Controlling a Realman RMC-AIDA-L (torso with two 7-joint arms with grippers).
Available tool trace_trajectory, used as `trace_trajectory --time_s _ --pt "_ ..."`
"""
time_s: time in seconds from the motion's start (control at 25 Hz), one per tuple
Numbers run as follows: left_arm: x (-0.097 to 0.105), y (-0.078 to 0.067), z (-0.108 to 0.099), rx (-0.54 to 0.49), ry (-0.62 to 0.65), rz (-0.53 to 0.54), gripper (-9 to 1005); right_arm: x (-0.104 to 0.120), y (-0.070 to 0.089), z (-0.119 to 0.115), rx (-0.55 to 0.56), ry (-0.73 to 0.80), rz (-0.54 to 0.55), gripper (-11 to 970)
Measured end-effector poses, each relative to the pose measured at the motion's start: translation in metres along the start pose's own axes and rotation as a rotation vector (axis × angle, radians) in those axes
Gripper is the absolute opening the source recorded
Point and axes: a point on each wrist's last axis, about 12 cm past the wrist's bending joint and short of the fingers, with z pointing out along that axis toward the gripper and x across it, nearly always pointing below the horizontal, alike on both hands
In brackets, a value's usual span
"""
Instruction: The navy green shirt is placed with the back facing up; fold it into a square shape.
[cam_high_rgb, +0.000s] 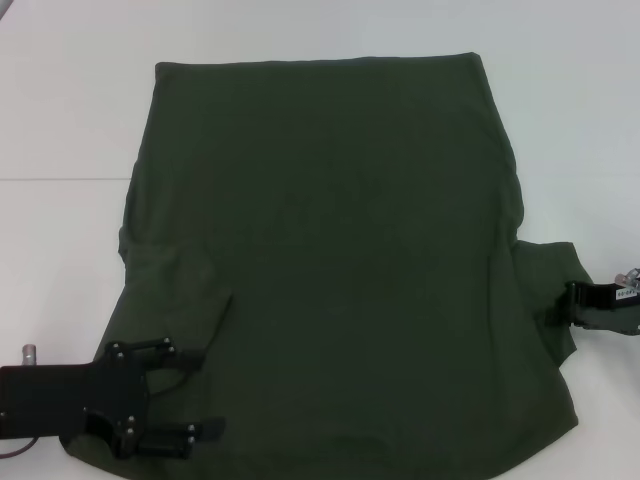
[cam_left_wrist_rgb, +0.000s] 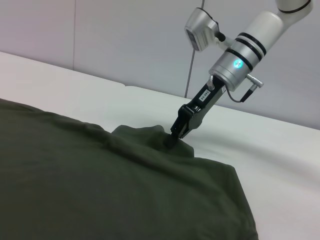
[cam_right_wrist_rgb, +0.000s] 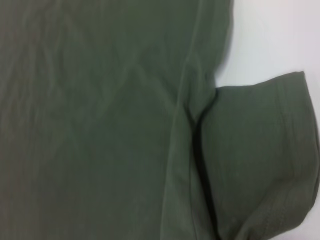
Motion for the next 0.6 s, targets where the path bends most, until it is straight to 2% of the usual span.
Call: trace_trajectory --time_s 0.08,0.6 --pt "-0.0001 0.0001 0.0000 -0.001 -0.001 0.000 876 0.0001 -0.0001 -0.0007 -0.001 0.005 -0.012 54" --pt "0.0014 0.0005 0.0008 -0.008 -0.008 -0.009 875 0.0001 -0.0061 -0.0101 -0.001 0.017 -0.041 20"
